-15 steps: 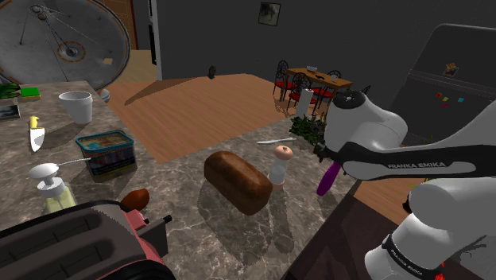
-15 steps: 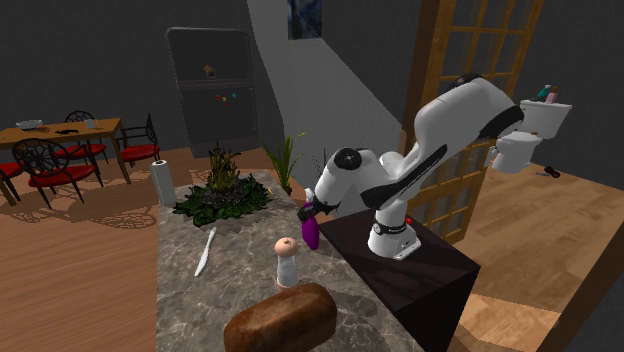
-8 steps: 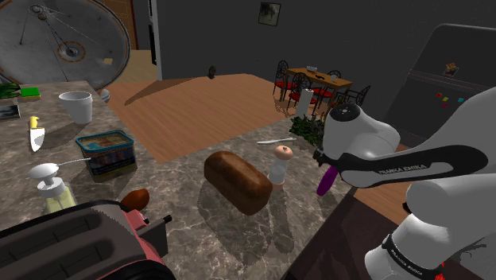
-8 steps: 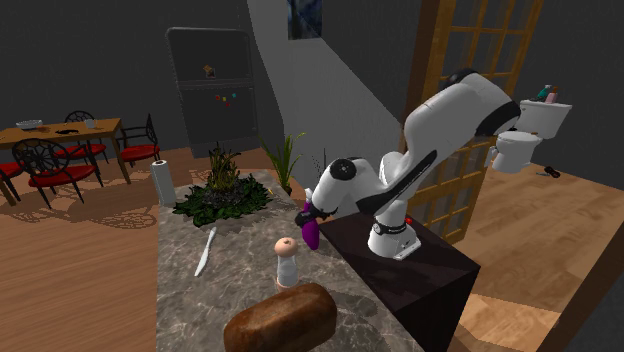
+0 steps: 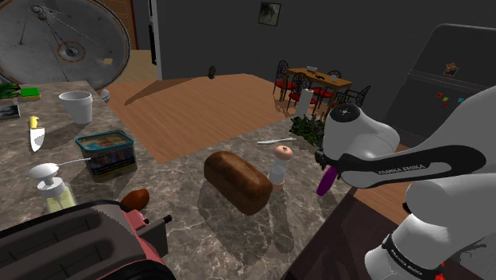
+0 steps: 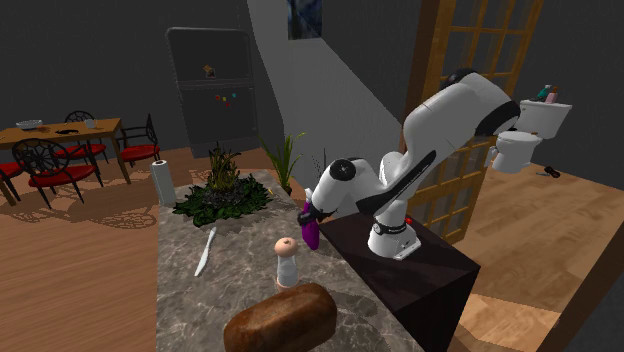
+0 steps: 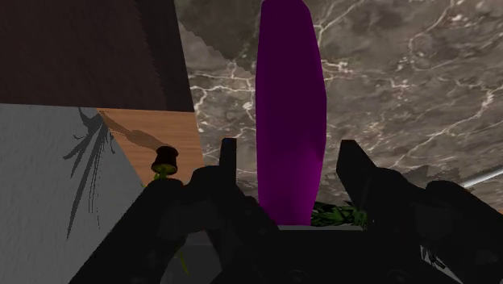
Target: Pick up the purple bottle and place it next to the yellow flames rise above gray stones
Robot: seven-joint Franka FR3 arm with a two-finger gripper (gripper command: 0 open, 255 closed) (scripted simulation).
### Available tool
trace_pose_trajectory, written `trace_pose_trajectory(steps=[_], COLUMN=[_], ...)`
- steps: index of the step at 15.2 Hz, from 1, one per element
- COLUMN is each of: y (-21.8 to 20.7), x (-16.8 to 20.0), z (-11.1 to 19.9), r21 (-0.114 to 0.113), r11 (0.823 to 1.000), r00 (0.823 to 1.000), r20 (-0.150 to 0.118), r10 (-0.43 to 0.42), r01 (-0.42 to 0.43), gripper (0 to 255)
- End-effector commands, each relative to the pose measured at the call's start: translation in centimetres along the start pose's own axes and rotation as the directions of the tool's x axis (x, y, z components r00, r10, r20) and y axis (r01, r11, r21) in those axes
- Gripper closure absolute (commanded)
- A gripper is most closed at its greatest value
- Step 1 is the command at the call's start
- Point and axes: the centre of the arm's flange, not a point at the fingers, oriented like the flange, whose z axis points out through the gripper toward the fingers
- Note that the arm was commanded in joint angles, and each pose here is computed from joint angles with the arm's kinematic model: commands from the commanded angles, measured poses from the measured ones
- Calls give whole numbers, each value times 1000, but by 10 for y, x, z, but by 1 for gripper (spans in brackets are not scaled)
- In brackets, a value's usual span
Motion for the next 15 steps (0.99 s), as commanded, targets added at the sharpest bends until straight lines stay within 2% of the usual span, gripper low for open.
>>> trace_pose_trajectory(steps=[1, 9, 15], y=[0, 0, 0], x=[0, 0, 17], z=[0, 0, -27], r21=[0, 0, 0], r11=[1000, 1000, 1000], r00=[1000, 1000, 1000], r20=[0, 0, 0], r10=[0, 0, 0], r01=[0, 0, 0], gripper=[255, 255, 255])
